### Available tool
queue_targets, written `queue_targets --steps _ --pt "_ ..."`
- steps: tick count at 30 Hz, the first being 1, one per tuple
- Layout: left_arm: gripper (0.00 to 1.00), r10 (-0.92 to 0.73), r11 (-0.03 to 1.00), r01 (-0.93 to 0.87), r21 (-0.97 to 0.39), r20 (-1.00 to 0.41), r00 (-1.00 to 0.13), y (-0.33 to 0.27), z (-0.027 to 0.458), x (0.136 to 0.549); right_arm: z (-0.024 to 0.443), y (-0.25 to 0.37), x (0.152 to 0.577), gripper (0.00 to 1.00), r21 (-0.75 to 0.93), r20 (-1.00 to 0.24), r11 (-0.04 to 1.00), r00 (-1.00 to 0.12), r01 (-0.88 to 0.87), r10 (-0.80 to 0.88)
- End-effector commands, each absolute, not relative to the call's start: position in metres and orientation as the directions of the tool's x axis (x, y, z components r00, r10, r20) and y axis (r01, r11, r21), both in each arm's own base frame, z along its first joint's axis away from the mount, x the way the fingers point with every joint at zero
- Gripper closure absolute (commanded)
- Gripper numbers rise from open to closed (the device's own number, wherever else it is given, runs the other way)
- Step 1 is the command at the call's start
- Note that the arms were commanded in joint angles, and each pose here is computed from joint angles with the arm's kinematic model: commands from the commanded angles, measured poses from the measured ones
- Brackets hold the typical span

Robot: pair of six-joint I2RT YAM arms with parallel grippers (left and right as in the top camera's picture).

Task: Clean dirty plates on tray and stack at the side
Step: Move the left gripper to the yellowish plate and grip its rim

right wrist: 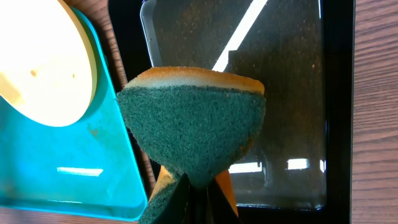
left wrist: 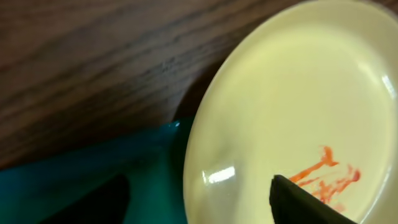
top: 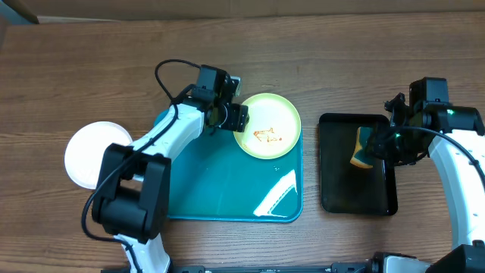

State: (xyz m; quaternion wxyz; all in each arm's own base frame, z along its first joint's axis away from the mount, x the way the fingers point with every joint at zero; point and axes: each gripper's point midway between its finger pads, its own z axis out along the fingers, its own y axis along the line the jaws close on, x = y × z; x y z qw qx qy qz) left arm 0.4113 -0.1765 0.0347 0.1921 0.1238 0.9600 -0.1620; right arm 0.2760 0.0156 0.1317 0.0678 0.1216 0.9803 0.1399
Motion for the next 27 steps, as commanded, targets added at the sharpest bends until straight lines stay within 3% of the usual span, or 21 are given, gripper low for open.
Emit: queue_targets --steps 1,7,10,16,27 --pt "0.40 0.196 0.918 0.297 -0.265 -0.349 -0.917 -0.176 0.015 0.404 0.136 0.018 0.277 0.96 0.304 -0.116 0.930 -0.961 0.205 0.250" --pt "0.85 0.206 0.942 0.257 -0.216 -0.232 -0.951 -0.160 -0.002 0.382 0.136 0.018 0.277 0.96 0.304 -0.116 0.930 -0.961 0.205 0.250" --pt "0.94 0.207 0.946 0.245 -0.213 -0.185 -0.961 -0.156 -0.005 0.371 0.136 0.018 0.277 0.96 0.304 -0.116 0.930 -0.961 0.205 0.250" --pt "0.96 0.172 0.961 0.183 -0.208 -0.070 -0.983 -0.148 -0.008 0.347 0.136 0.018 0.277 0.96 0.304 -0.115 0.930 -0.961 0.206 0.250" --pt "0.96 -0.086 0.986 -0.107 -0.131 0.161 -0.983 -0.126 0.000 0.300 0.138 0.027 0.277 0.96 0.345 -0.108 0.918 -0.964 0.194 0.244"
